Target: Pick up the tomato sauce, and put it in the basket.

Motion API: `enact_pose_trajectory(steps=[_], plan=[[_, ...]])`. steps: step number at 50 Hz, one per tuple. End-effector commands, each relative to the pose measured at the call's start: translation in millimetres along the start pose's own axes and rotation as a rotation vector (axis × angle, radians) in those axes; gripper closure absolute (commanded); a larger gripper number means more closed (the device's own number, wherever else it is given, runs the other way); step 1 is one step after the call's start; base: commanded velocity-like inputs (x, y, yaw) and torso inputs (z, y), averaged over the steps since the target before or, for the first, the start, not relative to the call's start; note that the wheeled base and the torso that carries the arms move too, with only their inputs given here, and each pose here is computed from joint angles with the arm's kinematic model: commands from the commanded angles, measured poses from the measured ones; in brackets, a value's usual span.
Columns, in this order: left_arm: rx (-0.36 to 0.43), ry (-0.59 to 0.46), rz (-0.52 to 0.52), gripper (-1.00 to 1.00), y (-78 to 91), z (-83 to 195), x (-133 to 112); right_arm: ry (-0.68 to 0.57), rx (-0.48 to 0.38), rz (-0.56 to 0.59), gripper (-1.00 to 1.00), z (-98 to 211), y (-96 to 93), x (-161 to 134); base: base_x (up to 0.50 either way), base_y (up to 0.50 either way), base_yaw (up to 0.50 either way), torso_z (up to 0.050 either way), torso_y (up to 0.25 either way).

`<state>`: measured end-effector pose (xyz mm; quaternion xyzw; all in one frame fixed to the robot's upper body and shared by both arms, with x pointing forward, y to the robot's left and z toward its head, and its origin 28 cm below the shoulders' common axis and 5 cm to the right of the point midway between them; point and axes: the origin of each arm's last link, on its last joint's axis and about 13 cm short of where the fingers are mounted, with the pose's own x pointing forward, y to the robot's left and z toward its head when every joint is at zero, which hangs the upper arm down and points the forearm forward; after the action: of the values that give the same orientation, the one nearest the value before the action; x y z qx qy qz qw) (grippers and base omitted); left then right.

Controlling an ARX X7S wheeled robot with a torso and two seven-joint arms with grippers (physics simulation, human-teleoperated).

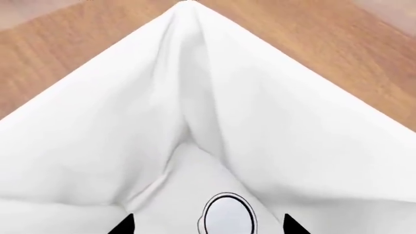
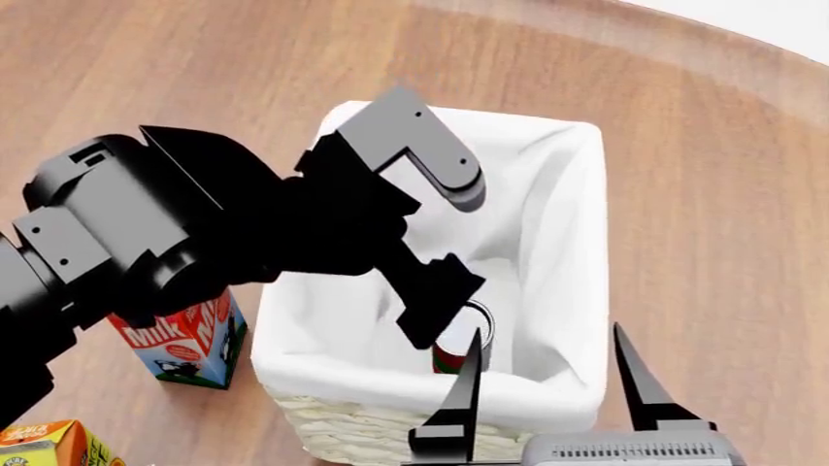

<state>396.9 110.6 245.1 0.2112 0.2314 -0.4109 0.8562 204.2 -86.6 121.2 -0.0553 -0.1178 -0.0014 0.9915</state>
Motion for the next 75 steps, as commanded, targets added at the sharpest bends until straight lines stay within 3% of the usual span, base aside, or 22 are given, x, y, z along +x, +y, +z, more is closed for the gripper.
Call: enact_pose_trajectory(steps=[1, 4, 11, 17, 18, 24, 29, 34, 43, 45, 55, 60, 63, 66, 72, 75], plan=[[0.009, -0.002, 0.029, -1.0, 4.1, 1.0, -2.1, 0.001, -0.001, 0.004, -1.0, 0.1, 1.1, 0.1, 0.0, 0.0, 0.0, 0.0, 0.0], [0.013, -0.006, 0.042, -1.0, 4.8, 3.0, -3.3, 0.001, -0.003, 0.003, -1.0, -0.3, 1.0, 0.2, 0.0, 0.0, 0.0, 0.0, 0.0], [-0.023, -0.167, 0.029, -1.0, 12.4, 25.8, -14.3, 0.003, -0.008, 0.001, -1.0, 0.2, 1.3, 0.3, 0.0, 0.0, 0.0, 0.0, 0.0], [0.023, -0.298, 0.09, -1.0, 15.8, 33.6, -18.1, 0.002, -0.011, 0.001, -1.0, 0.7, 1.9, -0.1, 0.0, 0.0, 0.0, 0.0, 0.0], [0.052, -0.331, 0.123, -1.0, 12.8, 28.3, -25.2, 0.001, -0.013, 0.001, -1.0, 0.5, 2.0, -0.1, 0.0, 0.0, 0.0, 0.0, 0.0], [0.047, -0.426, 0.205, -1.0, -1.0, 4.1, -42.0, -0.002, -0.018, -0.001, -1.0, 2.1, 1.7, -0.4, 0.0, 0.0, 0.0, 0.0, 0.0], [0.002, -0.531, 0.314, -1.0, -5.8, -20.6, -46.5, -0.005, -0.018, -0.004, -1.0, 2.7, 1.1, -0.8, 0.0, 0.0, 0.0, 0.0, 0.0], [-0.023, -0.606, 0.352, -1.0, -16.6, -42.4, -56.4, -0.009, -0.017, -0.005, -1.0, 5.6, 1.2, -1.4, 0.0, 0.0, 0.0, 0.0, 0.0], [-0.04, -0.648, 0.426, -1.0, -36.3, -86.3, -63.1, -0.016, -0.018, -0.006, -1.0, 8.3, 1.3, -2.6, 0.0, 0.0, 0.0, 0.0, 0.0], [-0.036, -0.642, 0.482, -1.0, -40.6, -97.7, -64.9, -0.017, -0.019, -0.005, -1.0, 9.1, 1.5, -3.0, 0.0, 0.0, 0.0, 0.0, 0.0], [-0.157, -0.683, 0.514, -1.0, -58.5, -136.9, -78.4, -0.013, -0.015, -0.003, -1.0, 6.4, 2.5, -2.5, 0.0, 0.0, 0.0, 0.0, 0.0], [-0.217, -0.724, 0.589, -1.0, -71.3, -160.0, -89.1, -0.009, -0.014, 0.004, -1.0, 3.3, 4.0, -1.7, 0.0, 0.0, 0.0, 0.0, 0.0], [-0.215, -0.7, 0.608, -1.0, -76.1, -170.7, -90.5, -0.007, -0.015, 0.007, -1.0, 3.9, 5.2, -1.0, 0.0, 0.0, 0.0, 0.0, 0.0], [-0.266, -0.721, 0.631, -1.0, -78.7, -173.9, -94.4, -0.008, -0.015, 0.012, -1.0, 4.9, 6.4, -1.0, 0.0, 0.0, 0.0, 0.0, 0.0], [-0.296, -0.734, 0.711, -1.0, -90.3, -188.0, -98.5, -0.011, -0.014, 0.01, -1.0, 4.8, 5.6, -1.9, 0.0, 0.0, 0.0, 0.0, 0.0], [-0.308, -0.729, 0.698, -1.0, -94.1, -193.0, -99.7, -0.009, -0.013, 0.013, -1.0, 4.4, 6.6, -1.6, 0.0, 0.0, 0.0, 0.0, 0.0]])
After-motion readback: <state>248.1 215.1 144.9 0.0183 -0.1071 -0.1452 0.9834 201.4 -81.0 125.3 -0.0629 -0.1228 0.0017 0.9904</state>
